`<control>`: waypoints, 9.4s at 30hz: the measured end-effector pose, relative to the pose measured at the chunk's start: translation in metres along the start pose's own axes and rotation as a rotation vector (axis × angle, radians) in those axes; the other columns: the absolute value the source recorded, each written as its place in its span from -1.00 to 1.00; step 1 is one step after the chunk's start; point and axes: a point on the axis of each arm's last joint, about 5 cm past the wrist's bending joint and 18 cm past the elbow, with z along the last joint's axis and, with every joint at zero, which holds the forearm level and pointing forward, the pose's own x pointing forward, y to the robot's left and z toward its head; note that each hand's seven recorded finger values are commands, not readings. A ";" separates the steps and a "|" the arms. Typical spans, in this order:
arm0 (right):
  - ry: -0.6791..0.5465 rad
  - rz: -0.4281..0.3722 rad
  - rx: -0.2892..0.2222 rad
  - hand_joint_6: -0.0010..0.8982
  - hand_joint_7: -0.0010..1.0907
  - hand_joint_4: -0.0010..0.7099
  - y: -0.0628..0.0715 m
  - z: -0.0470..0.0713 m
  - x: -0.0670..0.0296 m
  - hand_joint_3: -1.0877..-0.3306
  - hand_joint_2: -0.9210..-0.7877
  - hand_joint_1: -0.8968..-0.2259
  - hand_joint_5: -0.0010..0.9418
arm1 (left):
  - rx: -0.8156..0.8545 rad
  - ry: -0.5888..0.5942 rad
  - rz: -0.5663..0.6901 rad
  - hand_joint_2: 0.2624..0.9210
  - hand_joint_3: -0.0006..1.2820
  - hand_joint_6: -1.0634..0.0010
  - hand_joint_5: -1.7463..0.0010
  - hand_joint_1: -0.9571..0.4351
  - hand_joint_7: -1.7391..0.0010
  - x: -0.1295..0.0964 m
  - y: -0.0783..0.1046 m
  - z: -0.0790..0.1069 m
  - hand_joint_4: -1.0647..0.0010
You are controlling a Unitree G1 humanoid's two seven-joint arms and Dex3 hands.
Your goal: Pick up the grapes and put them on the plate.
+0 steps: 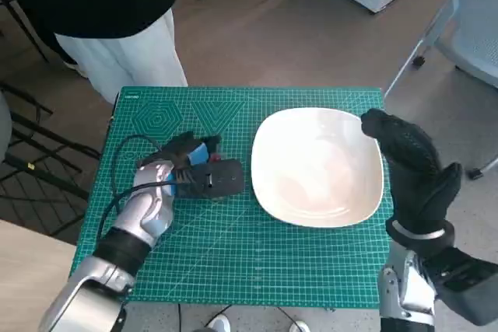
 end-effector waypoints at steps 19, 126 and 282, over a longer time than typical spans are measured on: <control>0.011 0.001 0.005 -0.64 -0.42 -0.01 0.000 0.000 0.0001 0.40 -1.00 0.38 -1.00 | -0.031 0.000 -0.002 0.38 -0.99 0.58 0.99 -0.09 0.99 0.005 0.000 0.001 0.97; -0.009 0.004 0.010 -0.69 -0.36 -0.07 0.001 -0.004 0.0054 0.41 -1.00 0.37 -1.00 | 0.018 -0.292 0.497 1.00 -0.84 -0.17 -0.53 0.38 -0.17 -0.059 0.042 0.007 -0.23; -0.010 -0.063 0.017 -0.67 -0.30 0.00 0.011 -0.001 -0.0022 0.51 -1.00 0.34 -0.99 | -1.113 -1.158 0.411 1.00 -0.36 0.71 0.98 -0.46 0.96 -0.029 -0.030 -0.032 0.92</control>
